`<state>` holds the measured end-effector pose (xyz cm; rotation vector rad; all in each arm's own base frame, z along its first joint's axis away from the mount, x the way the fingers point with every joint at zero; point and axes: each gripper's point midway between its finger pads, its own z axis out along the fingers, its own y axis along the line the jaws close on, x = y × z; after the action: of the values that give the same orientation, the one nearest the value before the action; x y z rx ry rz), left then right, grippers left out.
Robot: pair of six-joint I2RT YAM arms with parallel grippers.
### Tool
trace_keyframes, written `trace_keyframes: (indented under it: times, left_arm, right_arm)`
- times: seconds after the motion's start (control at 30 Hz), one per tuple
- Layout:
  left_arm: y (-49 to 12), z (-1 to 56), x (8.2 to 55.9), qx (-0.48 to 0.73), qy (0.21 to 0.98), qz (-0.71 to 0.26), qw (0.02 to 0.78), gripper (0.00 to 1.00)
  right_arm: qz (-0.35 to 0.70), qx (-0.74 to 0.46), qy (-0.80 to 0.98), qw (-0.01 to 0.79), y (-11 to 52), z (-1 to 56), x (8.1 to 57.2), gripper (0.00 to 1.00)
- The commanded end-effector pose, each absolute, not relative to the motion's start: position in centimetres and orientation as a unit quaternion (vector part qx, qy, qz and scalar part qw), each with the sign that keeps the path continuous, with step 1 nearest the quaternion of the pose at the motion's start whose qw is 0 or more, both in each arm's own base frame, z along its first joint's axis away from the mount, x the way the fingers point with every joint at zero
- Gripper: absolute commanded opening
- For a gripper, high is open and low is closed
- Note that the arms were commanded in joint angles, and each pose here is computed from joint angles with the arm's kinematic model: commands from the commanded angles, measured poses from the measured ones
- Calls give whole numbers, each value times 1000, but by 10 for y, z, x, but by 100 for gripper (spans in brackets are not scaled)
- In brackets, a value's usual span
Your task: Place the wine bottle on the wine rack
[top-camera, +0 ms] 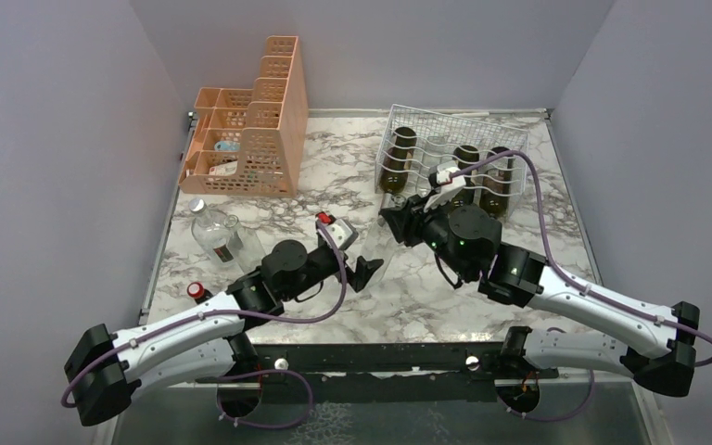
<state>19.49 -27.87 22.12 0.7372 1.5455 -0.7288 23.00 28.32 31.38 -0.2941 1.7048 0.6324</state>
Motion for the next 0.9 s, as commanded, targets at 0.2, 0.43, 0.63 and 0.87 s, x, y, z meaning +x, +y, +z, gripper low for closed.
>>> trace_keyframes:
  times: [0.2, 0.43, 0.63, 0.87]
  left_arm:
    - [-317, 236, 191, 364, 618, -363, 595, 99]
    - [-325, 238, 193, 371, 614, -364, 595, 71]
    - [-329, 251, 195, 384, 598, -359, 604, 0]
    - [-331, 281, 214, 411, 559, -301, 654, 0]
  right_arm:
    - [367, -75, 707, 600, 278, 367, 211, 2]
    - [352, -52, 721, 595, 269, 368, 213, 2]
    - [351, -73, 745, 562, 269, 362, 202, 9]
    - [344, -108, 777, 516, 253, 372, 178, 71]
